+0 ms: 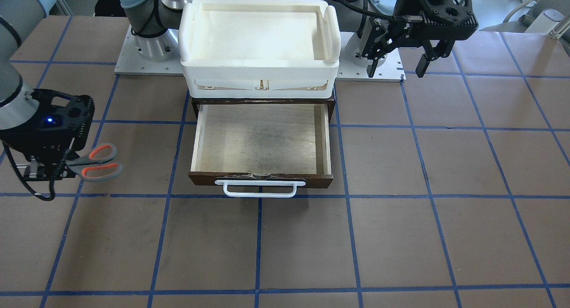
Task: Put scissors in drawer and close it
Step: 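Carry the scissors with the right gripper over the open drawer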
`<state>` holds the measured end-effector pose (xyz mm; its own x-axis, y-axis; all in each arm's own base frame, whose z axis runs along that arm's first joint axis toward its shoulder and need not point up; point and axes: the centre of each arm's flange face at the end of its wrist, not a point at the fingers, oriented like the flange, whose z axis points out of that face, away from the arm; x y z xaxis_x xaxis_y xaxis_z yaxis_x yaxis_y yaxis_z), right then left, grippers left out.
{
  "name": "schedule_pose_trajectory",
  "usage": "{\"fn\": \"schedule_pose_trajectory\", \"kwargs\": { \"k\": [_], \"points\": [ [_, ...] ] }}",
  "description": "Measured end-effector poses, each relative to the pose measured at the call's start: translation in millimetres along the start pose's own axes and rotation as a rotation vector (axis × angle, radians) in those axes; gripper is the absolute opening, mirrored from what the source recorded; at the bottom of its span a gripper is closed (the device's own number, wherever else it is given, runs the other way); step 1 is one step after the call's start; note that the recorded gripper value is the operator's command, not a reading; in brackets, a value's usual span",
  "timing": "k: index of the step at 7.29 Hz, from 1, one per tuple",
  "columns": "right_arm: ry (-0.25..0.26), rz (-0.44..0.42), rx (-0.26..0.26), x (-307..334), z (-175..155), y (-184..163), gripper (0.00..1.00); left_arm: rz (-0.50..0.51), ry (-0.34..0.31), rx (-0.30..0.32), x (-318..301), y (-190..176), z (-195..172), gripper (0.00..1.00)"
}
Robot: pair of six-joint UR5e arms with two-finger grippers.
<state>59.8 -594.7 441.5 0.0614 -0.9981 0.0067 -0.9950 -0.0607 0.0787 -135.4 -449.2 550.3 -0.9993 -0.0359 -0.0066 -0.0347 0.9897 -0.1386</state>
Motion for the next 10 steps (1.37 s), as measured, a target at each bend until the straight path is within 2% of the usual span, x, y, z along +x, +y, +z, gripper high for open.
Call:
{"fn": "schedule_pose_trajectory", "kwargs": {
  "k": [3,5,10],
  "points": [
    [0.012,0.017,0.002,-15.1,-12.0,-96.0,0.00,0.000,0.000,0.000,0.0,0.0,0.0,1.00],
    [0.003,0.038,0.010,-28.8,-13.9,-146.0,0.00,0.000,0.000,0.000,0.0,0.0,0.0,1.00],
    [-0.036,0.061,0.063,-50.3,0.3,-226.2,0.00,0.000,0.000,0.000,0.0,0.0,0.0,1.00]
  ]
}}
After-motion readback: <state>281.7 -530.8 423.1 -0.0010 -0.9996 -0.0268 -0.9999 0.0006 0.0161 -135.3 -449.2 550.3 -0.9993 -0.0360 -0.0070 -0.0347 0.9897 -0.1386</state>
